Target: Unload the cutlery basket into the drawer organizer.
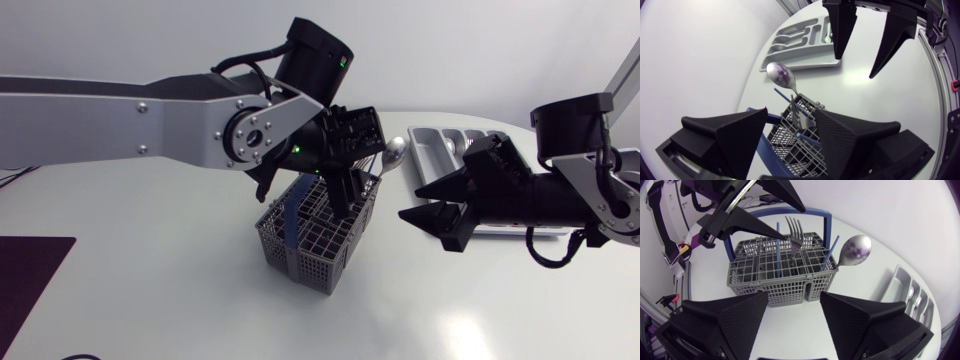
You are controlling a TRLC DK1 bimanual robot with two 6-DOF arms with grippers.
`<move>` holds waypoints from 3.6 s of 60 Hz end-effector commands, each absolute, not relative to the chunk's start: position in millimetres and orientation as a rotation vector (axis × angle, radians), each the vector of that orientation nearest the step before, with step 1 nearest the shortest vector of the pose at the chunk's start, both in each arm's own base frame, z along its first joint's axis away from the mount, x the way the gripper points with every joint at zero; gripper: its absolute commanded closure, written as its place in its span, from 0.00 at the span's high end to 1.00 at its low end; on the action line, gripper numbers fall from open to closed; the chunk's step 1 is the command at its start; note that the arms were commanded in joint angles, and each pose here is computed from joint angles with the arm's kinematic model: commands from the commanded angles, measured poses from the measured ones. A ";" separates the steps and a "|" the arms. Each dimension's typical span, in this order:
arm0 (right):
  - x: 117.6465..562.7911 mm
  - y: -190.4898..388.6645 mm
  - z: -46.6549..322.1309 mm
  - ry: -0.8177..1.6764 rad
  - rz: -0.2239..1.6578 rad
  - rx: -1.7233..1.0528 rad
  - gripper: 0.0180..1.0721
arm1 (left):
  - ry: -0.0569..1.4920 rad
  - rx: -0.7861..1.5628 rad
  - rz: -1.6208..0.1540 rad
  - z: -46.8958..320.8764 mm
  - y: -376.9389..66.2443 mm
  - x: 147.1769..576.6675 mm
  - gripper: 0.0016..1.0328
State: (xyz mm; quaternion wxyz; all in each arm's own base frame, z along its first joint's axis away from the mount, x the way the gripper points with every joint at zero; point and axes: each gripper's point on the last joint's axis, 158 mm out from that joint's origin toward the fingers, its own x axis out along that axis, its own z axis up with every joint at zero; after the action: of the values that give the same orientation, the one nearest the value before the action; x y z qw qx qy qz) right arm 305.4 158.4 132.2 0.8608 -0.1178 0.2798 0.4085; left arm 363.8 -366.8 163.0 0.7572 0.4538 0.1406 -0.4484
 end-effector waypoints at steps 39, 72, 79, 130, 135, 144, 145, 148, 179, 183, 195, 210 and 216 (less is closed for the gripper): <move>307.4 172.8 109.7 0.630 0.869 -0.242 0.72 | 0.314 1.030 -1.003 157.2 -380.0 366.2 0.07; 307.2 176.0 107.8 0.636 0.877 -0.245 0.72 | 0.277 0.952 -1.027 194.3 -378.0 349.9 0.04; 306.4 178.3 108.4 0.634 0.879 -0.251 0.72 | 0.264 0.939 -1.023 202.4 -377.0 347.4 0.04; 313.7 207.1 92.9 0.641 0.956 -0.292 0.72 | 0.104 1.100 -1.150 215.5 -376.1 315.4 0.04; 313.1 209.2 91.5 0.643 0.961 -0.292 0.72 | 0.094 1.096 -1.169 218.6 -377.0 312.8 0.04; 314.3 210.3 92.2 0.636 0.963 -0.295 0.72 | 0.074 1.106 -1.216 224.3 -377.3 303.5 0.04; 314.5 210.3 92.5 0.633 0.963 -0.296 0.72 | 0.072 1.110 -1.219 224.8 -377.3 303.1 0.04; 314.9 210.5 91.5 0.637 0.964 -0.296 0.72 | 0.074 1.116 -1.226 225.3 -376.4 302.2 0.04; 310.4 217.5 92.9 0.631 0.984 -0.301 0.72 | 0.037 1.186 -1.257 242.3 -376.1 294.5 0.04; 310.1 218.6 94.6 0.627 0.986 -0.300 0.72 | 0.033 1.186 -1.256 244.9 -376.1 293.0 0.04; 305.5 220.5 93.2 0.631 0.990 -0.302 0.72 | 0.011 1.185 -1.244 257.1 -374.7 290.2 0.04; 299.6 219.7 98.7 0.616 0.978 -0.305 0.72 | 0.022 1.153 -1.200 269.4 -372.1 293.3 0.04; 298.6 218.1 101.1 0.608 0.971 -0.306 0.72 | 0.028 1.130 -1.179 276.1 -372.8 294.3 0.04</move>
State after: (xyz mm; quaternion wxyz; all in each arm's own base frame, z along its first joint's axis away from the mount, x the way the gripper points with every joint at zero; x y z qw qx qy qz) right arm 304.5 218.1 102.5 0.8283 -0.1508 0.2827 0.4596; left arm 296.4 -369.4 246.1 0.6668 0.5164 0.0352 -0.5361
